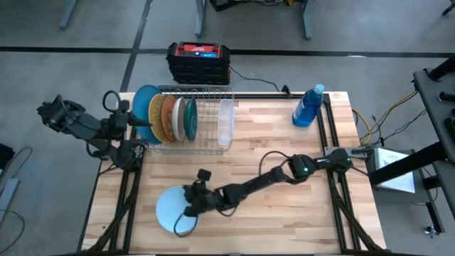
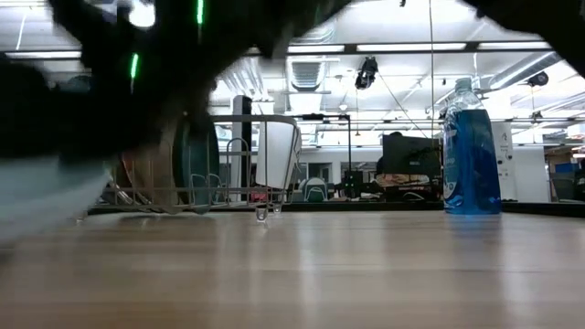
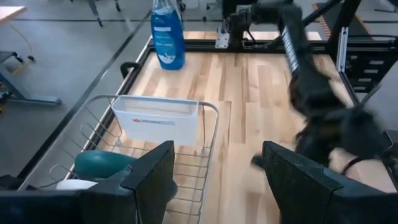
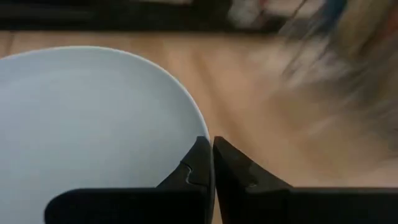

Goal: Sort dishes
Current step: Put the white plate in the dish rack

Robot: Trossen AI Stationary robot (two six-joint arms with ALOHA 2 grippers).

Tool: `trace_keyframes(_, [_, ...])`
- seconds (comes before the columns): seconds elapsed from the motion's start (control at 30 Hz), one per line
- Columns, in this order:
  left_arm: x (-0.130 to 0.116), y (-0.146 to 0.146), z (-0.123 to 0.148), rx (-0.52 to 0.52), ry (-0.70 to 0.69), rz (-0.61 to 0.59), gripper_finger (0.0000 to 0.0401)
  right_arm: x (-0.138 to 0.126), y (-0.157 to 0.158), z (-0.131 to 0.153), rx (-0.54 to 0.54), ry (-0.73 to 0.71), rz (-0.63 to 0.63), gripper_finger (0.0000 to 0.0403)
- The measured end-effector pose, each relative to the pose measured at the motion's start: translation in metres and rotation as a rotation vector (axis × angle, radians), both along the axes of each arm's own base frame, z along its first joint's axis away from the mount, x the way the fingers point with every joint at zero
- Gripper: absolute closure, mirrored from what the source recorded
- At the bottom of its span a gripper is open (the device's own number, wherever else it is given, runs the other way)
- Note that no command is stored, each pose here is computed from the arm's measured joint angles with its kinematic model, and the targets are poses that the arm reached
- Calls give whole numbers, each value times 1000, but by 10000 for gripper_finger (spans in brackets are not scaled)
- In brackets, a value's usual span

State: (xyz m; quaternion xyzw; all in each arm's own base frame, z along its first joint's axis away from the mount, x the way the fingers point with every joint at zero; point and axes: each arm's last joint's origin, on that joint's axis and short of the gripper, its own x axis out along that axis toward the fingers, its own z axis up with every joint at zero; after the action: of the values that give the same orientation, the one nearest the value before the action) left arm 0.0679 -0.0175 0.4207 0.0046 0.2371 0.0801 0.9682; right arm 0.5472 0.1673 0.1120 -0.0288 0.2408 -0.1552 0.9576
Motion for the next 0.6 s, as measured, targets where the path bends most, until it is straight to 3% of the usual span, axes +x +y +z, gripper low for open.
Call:
trace_keyframes(0.2, [10, -7, -8, -21, 8, -65, 168, -27, 28, 67, -391, 26, -125, 402])
trace_keyframes(0.4, [28, -24, -31, -72, 27, -325, 168, -65, 53, 121, -810, 168, -324, 402])
trace_keyframes(0.6, [48, -34, -66, 0, 52, -361, 168, -96, 60, 165, -946, 254, -308, 403])
